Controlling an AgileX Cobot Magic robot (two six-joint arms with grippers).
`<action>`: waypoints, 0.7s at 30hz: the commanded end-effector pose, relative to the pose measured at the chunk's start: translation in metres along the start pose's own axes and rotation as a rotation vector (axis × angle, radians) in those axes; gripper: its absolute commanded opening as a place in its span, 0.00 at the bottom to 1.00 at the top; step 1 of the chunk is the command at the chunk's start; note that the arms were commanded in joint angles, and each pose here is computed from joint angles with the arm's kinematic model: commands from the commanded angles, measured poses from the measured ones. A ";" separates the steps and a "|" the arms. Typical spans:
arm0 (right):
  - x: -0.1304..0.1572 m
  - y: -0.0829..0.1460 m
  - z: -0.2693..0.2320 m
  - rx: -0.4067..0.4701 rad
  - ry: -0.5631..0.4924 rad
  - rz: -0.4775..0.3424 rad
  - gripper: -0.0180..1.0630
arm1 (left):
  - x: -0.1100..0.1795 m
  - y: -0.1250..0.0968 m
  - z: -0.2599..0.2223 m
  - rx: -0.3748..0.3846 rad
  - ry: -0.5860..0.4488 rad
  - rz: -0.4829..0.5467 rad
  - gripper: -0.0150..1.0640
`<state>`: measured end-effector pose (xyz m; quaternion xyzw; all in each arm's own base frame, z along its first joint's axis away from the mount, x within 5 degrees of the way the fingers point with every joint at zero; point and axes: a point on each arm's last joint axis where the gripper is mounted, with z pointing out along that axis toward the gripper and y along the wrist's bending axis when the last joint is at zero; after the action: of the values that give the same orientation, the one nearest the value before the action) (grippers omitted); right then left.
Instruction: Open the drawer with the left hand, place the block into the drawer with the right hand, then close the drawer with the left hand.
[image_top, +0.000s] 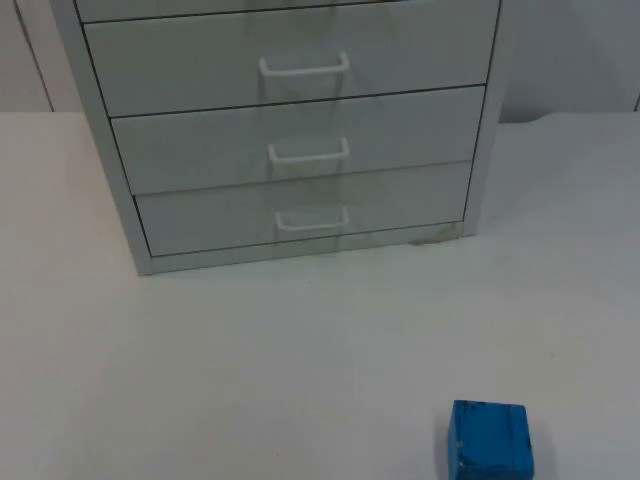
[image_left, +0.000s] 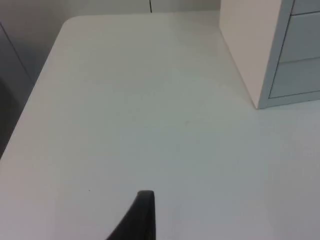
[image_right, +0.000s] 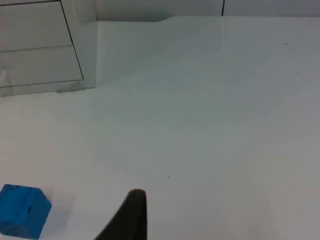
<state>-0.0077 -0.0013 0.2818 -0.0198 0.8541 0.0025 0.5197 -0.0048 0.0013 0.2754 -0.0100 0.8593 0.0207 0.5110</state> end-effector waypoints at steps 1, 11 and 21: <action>0.001 0.000 0.001 -0.001 -0.007 -0.007 0.99 | 0.000 -0.001 0.000 0.015 -0.007 -0.010 0.99; -0.029 0.001 0.005 -0.015 -0.004 0.000 0.99 | -0.026 -0.006 0.010 0.067 0.019 -0.044 0.99; -0.065 0.002 0.069 -0.021 0.167 0.003 0.99 | -0.050 -0.009 0.080 0.086 0.300 -0.082 0.99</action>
<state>0.0724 0.0029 0.3075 -0.0211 0.8935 0.0073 0.4486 0.0816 -0.0029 0.2804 -0.0207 0.9247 -0.0293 0.3789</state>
